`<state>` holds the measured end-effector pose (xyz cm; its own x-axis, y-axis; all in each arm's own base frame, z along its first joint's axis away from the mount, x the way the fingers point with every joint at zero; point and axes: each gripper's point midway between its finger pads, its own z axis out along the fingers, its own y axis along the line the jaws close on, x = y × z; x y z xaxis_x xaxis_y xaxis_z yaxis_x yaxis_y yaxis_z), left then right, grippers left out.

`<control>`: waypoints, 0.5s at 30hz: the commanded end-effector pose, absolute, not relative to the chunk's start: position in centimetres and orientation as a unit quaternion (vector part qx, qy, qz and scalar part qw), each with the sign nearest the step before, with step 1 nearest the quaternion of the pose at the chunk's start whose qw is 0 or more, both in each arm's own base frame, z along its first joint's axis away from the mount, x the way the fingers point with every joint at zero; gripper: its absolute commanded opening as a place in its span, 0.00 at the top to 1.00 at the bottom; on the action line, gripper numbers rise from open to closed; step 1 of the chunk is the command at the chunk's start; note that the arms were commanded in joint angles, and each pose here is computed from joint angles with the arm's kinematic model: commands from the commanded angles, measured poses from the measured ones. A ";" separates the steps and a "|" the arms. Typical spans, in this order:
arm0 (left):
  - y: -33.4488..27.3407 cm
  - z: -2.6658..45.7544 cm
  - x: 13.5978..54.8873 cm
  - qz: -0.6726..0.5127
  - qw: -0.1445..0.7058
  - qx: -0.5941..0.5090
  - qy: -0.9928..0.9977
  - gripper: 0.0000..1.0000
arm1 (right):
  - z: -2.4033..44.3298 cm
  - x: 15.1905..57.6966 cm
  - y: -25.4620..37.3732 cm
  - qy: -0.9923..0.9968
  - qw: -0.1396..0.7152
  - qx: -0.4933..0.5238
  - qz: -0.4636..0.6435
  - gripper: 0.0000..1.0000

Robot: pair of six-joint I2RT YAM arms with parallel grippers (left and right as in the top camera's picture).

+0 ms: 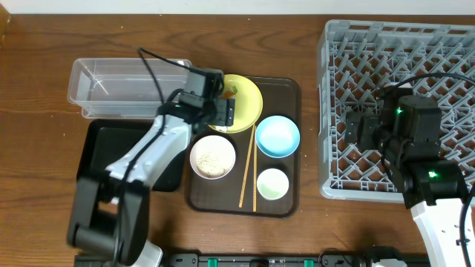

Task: Sort waste into correct bins and load items into the dishwasher rack
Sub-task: 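Reach the left gripper to the yellow plate and grasp the green wrapper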

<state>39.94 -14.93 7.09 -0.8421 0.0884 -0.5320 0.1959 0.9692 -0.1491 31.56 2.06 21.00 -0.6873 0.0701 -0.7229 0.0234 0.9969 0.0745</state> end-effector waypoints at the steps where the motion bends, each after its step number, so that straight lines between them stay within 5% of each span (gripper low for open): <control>1: -15.2 5.2 40.2 -0.089 0.256 0.080 0.959 0.17 | 21.8 31.7 2.0 0.915 0.401 0.032 0.033 0.01; 8: -15.3 2.3 40.2 -0.084 0.230 0.081 0.966 0.22 | 21.8 31.7 2.0 0.915 0.400 0.032 0.033 0.01; 15: -15.7 1.7 39.9 -0.084 0.224 0.085 0.967 0.53 | 21.8 31.7 2.0 0.915 0.400 0.032 0.033 0.01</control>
